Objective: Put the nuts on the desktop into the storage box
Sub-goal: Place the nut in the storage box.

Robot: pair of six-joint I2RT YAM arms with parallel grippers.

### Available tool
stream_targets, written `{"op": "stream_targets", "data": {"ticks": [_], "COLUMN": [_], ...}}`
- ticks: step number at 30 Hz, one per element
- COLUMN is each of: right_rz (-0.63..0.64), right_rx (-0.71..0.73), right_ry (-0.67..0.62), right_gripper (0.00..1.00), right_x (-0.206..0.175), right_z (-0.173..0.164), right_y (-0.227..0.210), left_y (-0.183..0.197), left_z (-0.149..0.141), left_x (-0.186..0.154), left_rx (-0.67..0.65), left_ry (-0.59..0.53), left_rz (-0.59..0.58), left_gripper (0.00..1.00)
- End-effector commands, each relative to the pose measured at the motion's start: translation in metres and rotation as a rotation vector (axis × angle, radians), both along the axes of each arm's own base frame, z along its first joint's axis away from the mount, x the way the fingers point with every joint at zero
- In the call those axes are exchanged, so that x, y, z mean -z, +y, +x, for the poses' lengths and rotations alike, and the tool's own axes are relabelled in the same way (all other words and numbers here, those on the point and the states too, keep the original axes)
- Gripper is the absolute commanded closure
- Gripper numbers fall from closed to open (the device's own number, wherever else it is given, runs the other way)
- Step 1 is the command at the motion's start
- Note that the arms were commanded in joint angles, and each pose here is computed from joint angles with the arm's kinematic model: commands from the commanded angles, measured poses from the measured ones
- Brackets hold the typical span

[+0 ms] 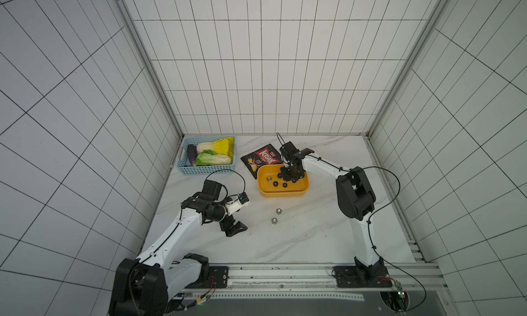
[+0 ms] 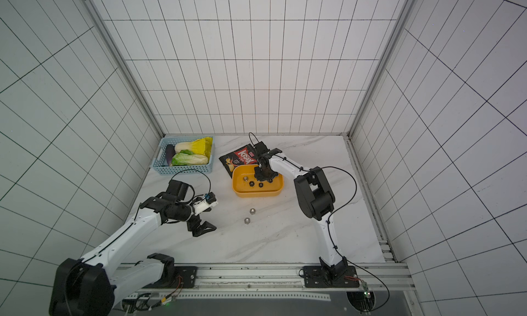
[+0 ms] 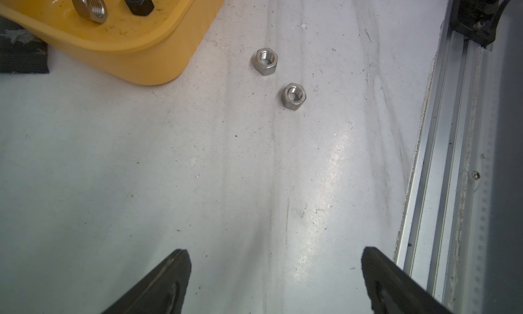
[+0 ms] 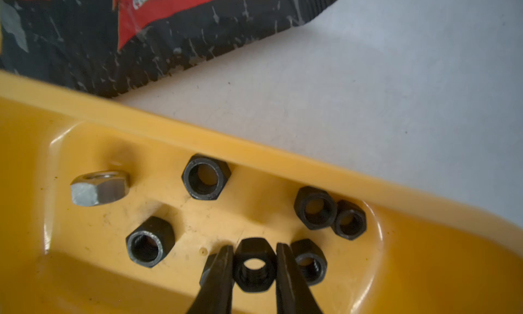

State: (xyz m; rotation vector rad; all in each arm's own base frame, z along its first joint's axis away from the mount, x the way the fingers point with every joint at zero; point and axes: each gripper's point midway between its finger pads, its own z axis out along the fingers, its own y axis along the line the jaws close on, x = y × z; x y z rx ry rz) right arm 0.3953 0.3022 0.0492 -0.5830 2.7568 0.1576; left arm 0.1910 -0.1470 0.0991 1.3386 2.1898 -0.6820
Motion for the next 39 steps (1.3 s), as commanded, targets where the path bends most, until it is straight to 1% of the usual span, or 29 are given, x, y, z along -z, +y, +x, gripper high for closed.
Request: {"op": "stream_targets", "data": {"ticks": [1, 3, 6, 10, 12, 14, 15, 17, 19, 23, 28, 32, 35, 39], "right_rz": [0.039, 0.042, 0.047, 0.055, 0.06, 0.062, 0.063, 0.067, 0.078, 0.118, 0.174, 0.208, 0.229, 0.233], "right_rx": [0.013, 0.017, 0.019, 0.018, 0.016, 0.014, 0.014, 0.014, 0.015, 0.019, 0.027, 0.036, 0.036, 0.026], "right_ry": [-0.037, -0.032, -0.029, -0.049, -0.06, -0.071, -0.075, -0.085, -0.093, -0.134, -0.196, -0.237, -0.274, -0.286], "right_gripper": [0.9, 0.87, 0.78, 0.67, 0.6, 0.5, 0.48, 0.45, 0.44, 0.42, 0.4, 0.36, 0.31, 0.19], "right_x": [-0.011, -0.011, -0.011, -0.022, -0.03, -0.036, -0.04, -0.048, -0.057, -0.091, -0.135, -0.163, -0.182, -0.197], "right_z": [0.011, 0.01, 0.009, 0.01, 0.01, 0.01, 0.01, 0.01, 0.008, 0.002, -0.014, -0.033, -0.048, -0.077], "right_y": [0.008, 0.008, 0.008, 0.008, 0.007, 0.007, 0.006, 0.005, 0.004, 0.0, -0.012, -0.025, -0.035, -0.054], "left_y": [-0.001, -0.001, -0.001, -0.001, 0.0, -0.001, -0.001, 0.0, -0.001, -0.002, -0.002, -0.007, -0.014, -0.025], "left_z": [-0.004, -0.004, -0.004, -0.004, -0.004, -0.004, -0.003, -0.004, -0.003, -0.002, 0.002, 0.008, 0.011, 0.012], "left_x": [0.004, 0.004, 0.003, 0.004, 0.003, 0.003, 0.002, 0.002, 0.001, -0.005, -0.014, -0.028, -0.038, -0.046], "left_rx": [0.015, 0.017, 0.016, 0.016, 0.016, 0.016, 0.015, 0.015, 0.017, 0.033, 0.063, 0.081, 0.102, 0.143], "left_ry": [0.01, 0.012, 0.009, 0.01, 0.01, 0.009, 0.006, 0.005, 0.0, -0.012, -0.035, -0.068, -0.083, -0.096], "left_rz": [0.002, 0.003, 0.003, 0.003, 0.004, 0.003, 0.003, 0.004, 0.001, -0.005, 0.017, 0.005, -0.007, -0.011], "left_gripper": [0.02, 0.02, 0.02, 0.02, 0.02, 0.02, 0.02, 0.02, 0.02, 0.02, 0.02, 0.02, 0.02, 0.02]}}
